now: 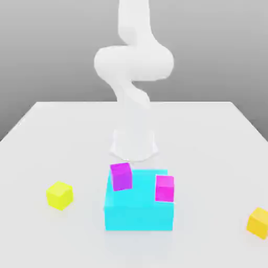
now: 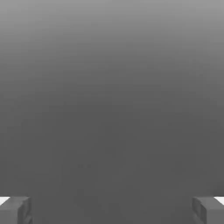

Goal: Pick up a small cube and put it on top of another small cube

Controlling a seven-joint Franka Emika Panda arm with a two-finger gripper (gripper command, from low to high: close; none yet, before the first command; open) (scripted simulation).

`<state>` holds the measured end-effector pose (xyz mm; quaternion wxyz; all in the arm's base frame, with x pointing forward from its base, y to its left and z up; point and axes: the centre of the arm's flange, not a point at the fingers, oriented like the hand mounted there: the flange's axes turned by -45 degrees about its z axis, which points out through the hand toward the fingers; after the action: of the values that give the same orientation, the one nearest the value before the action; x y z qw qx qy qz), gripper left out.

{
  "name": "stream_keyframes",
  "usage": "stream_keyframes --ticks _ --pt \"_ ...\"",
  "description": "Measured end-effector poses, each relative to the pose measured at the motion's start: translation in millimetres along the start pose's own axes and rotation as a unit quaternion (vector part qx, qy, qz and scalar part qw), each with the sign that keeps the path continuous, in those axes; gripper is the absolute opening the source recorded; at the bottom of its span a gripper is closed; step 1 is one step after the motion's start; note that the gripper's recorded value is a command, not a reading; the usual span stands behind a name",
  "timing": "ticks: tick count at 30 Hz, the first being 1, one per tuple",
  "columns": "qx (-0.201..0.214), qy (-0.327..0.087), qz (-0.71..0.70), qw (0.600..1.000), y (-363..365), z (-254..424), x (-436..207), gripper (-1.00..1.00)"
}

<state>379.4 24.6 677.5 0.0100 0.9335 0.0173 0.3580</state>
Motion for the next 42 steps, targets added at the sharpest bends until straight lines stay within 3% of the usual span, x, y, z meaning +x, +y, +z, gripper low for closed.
stream_keyframes --ticks 13,27,32,33,42 --pt "0.025 -0.163 -0.157 0.974 -146.6 221.8 -69.2 0.00" --pt "0.125 -0.312 -0.312 0.888 -297.2 354.8 -278.7 0.00" --pt "0.141 -0.328 -0.326 0.875 -313.9 395.7 -337.9 0.00" --pt "0.141 -0.329 -0.327 0.875 -314.2 404.4 -347.0 -1.00" --pt "0.142 -0.329 -0.326 0.875 -314.3 390.9 -334.4 -1.00"
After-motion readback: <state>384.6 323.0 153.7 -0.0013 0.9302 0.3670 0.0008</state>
